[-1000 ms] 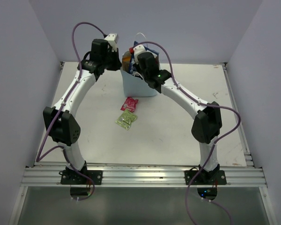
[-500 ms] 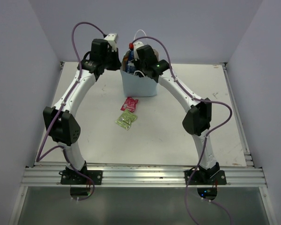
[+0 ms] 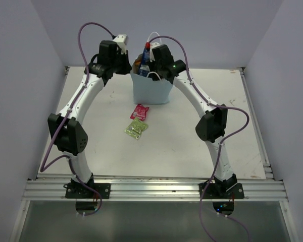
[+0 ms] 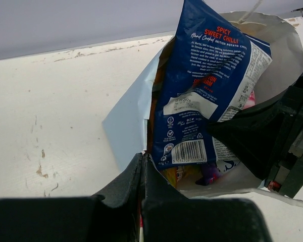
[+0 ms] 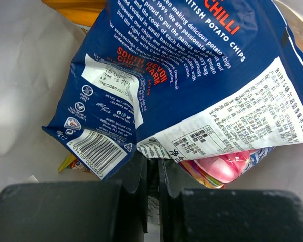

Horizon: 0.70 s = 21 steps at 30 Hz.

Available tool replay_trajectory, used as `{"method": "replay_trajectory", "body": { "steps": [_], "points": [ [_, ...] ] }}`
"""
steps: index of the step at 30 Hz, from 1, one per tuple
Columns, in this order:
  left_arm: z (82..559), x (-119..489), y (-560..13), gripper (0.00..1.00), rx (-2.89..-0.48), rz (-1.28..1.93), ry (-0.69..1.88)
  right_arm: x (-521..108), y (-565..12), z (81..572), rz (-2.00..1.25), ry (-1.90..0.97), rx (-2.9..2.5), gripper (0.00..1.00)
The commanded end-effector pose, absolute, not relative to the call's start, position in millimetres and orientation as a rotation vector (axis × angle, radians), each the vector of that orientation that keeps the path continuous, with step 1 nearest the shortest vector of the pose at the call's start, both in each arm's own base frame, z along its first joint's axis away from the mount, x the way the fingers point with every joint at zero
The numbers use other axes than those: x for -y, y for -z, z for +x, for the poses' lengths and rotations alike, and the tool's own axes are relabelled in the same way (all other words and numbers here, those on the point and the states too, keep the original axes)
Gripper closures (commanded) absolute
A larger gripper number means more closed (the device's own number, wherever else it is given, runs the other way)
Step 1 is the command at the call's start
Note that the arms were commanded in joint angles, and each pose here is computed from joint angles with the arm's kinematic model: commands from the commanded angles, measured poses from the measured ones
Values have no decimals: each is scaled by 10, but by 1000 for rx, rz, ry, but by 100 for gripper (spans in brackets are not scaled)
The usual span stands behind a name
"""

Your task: Place the snacks into the paper bag

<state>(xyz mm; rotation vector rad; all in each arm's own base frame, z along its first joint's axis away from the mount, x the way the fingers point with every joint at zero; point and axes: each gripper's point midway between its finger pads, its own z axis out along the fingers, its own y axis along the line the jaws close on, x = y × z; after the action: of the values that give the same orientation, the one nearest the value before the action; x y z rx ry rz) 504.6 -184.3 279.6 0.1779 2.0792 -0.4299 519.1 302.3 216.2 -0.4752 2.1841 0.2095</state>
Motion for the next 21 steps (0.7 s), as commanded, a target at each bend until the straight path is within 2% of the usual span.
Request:
{"method": "replay_trajectory", "body": {
  "steps": [1, 5, 6, 7, 9, 10, 13, 17, 21],
  "points": [
    [5197, 1835, -3332, 100, -1918, 171, 447, -2565, -1137, 5012, -472, -48, -2512, 95],
    [5217, 1850, -3329, 100, -1917, 172, 454, -2723, -1194, 5036, -437, -144, -2513, 95],
    [5221, 1849, -3314, 100, -1920, 171, 452, -2768, -1269, 5051, -423, -177, -2495, 89],
    [5219, 1857, -3302, 100, -1924, 172, 453, -2828, -1483, 5096, -416, -222, -2437, 78],
    [5228, 1852, -3311, 100, -1921, 169, 453, -2867, -1780, 5150, -398, -256, -2362, 75],
    [5234, 1854, -3321, 100, -1918, 168, 454, -2892, -2049, 5168, -390, -287, -2298, 66],
    [5251, 1867, -3319, 100, -1917, 164, 461, -2916, -2567, 5146, -378, -344, -2187, 48],
    [5263, 1873, -3328, 100, -1916, 167, 462, -2811, -3413, 4881, -369, -410, -2034, 39],
    [5262, 1885, -3310, 100, -1921, 168, 469, -2656, -3880, 4630, -401, -402, -1929, 35]
  ]
}}
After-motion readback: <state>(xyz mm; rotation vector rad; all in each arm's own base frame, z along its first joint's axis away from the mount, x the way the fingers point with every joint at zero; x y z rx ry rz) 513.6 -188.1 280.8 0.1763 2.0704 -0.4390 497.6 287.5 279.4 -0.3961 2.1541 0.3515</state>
